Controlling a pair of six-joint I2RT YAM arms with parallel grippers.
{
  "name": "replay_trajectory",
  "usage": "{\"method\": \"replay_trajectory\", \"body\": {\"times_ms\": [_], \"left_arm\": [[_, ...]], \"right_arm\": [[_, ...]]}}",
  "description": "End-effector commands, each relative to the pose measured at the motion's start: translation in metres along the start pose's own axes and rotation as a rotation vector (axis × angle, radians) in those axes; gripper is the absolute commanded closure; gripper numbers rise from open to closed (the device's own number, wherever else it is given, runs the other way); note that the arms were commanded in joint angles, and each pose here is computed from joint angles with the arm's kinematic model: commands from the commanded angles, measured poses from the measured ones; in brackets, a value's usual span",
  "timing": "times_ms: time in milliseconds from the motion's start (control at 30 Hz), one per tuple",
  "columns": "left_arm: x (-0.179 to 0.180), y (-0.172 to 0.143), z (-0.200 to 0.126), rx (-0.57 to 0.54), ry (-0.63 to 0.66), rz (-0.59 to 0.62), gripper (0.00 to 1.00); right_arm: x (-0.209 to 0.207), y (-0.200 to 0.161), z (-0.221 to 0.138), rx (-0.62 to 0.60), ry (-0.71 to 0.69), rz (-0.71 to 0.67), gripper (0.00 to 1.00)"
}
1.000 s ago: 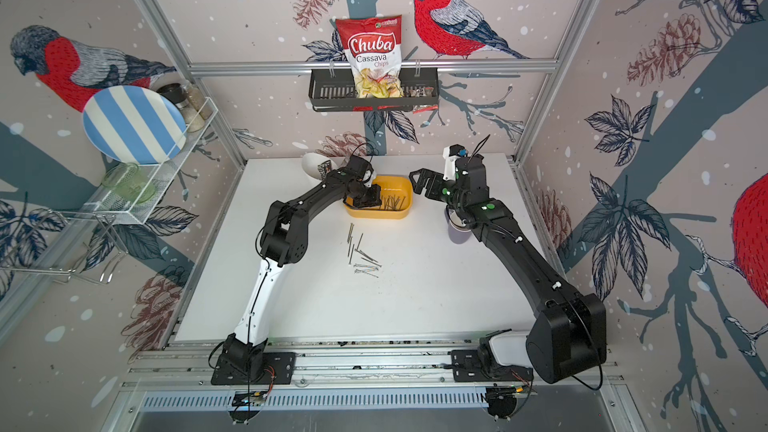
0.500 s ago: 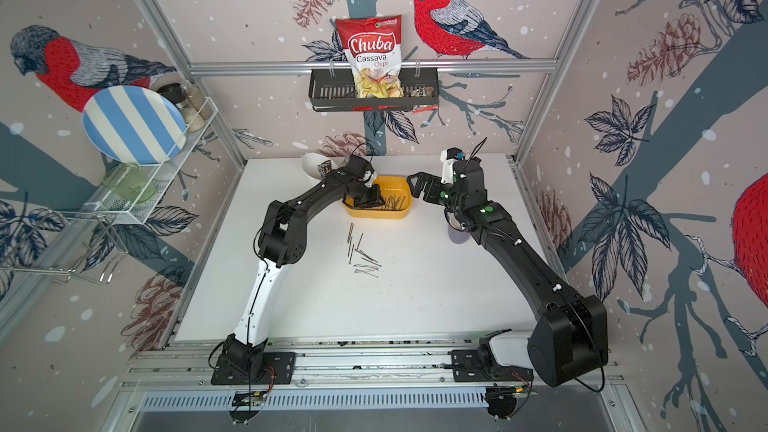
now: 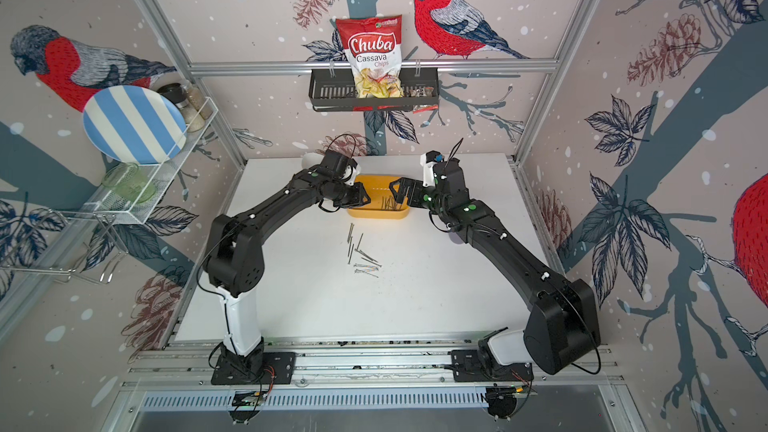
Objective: Put the nails on the desktop into the storage box
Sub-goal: Place the nail in the storage box, then pick up the nail from the center of the board.
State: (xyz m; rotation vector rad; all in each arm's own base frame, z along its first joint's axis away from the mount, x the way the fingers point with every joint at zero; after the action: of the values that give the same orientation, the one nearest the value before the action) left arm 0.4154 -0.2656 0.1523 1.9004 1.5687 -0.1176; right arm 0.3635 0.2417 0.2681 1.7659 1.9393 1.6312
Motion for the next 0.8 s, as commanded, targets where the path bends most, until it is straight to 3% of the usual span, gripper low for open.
{"method": "replay_trajectory", "body": {"times_ms": [0,167,333,767], "left_arm": [[0.012,-0.033,-0.016,0.007,0.057,0.003,0.68],[0.006,-0.109,-0.02,0.086,0.093,0.028,0.7],[0.003,-0.153,-0.009,0.157,0.158,0.06,0.73],[0.028,-0.172,0.008,0.222,0.348,0.024,0.77]], "right_arm": [[0.007,-0.005,0.006,0.015,0.007,0.002,0.0],[0.012,-0.017,0.009,0.04,0.008,-0.002,0.0],[0.017,-0.026,0.008,0.06,0.021,-0.006,0.0],[0.016,-0.044,0.001,0.097,0.027,-0.029,0.0]]}}
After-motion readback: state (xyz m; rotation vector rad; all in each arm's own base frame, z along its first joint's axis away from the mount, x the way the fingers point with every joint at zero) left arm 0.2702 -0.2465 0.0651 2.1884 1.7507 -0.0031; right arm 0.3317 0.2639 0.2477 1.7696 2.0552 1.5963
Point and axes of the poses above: each gripper's point midway between its finger pads, its own z axis out along the fingers, its own x axis along the line the jaws close on, y = z × x, the point moved 1 cm from there along -z, back along the fingers, and after that the axes turned 3 degrees about z, right-handed, at the moved point
